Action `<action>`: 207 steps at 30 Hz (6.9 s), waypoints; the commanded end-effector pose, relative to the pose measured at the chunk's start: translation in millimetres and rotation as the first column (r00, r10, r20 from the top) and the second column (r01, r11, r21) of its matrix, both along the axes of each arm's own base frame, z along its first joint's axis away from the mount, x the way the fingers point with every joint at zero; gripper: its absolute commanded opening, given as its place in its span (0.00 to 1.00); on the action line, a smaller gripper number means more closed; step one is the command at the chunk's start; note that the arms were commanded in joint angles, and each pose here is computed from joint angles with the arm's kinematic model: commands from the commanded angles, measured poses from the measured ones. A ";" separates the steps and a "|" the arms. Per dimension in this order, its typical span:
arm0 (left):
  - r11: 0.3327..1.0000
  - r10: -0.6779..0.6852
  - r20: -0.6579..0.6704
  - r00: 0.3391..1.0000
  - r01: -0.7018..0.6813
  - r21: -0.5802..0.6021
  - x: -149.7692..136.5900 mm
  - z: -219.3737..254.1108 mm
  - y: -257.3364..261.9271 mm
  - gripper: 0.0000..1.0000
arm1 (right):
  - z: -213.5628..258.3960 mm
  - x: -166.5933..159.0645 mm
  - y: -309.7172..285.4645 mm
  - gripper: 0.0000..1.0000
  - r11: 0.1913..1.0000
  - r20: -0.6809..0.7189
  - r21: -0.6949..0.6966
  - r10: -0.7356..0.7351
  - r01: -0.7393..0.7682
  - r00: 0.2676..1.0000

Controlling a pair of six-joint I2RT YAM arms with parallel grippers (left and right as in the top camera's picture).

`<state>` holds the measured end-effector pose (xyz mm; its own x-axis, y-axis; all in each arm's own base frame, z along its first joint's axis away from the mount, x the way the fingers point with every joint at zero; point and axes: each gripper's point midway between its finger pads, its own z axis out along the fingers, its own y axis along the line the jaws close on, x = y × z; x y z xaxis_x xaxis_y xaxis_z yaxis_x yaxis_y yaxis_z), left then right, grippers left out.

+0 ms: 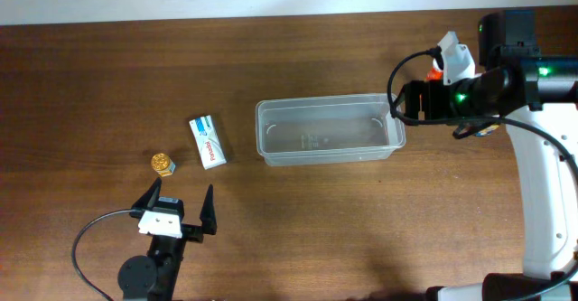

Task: Pack container
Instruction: 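Raise the right gripper and move it toward the dark bottle, then lower the right gripper over the dark bottle's white cap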

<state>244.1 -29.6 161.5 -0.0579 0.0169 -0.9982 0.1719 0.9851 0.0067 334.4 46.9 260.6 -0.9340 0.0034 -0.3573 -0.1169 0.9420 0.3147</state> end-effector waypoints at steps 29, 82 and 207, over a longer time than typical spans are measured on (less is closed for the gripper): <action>1.000 -0.011 0.004 1.000 0.011 0.013 -0.8 0.1 -1.2 0.99 | 66.2 102.7 -46.9 0.98 0.956 0.474 -0.105 -0.194 0.274 0.859; 1.000 -0.011 0.004 1.000 0.011 0.013 -0.8 0.1 -1.2 0.99 | -89.5 25.0 -242.3 0.98 0.248 -0.121 -0.189 -0.966 0.950 0.228; 1.000 -0.011 0.004 1.000 0.011 0.013 -0.8 0.1 -1.2 0.99 | -215.5 74.7 -253.5 0.82 0.216 -0.128 -0.300 -0.974 0.929 0.185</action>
<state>244.1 -29.6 161.5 -0.0580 0.0165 -0.9982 0.1719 0.9851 0.0063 413.6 -205.0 57.5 -0.2873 0.9321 -0.2204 0.9494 0.3076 0.0634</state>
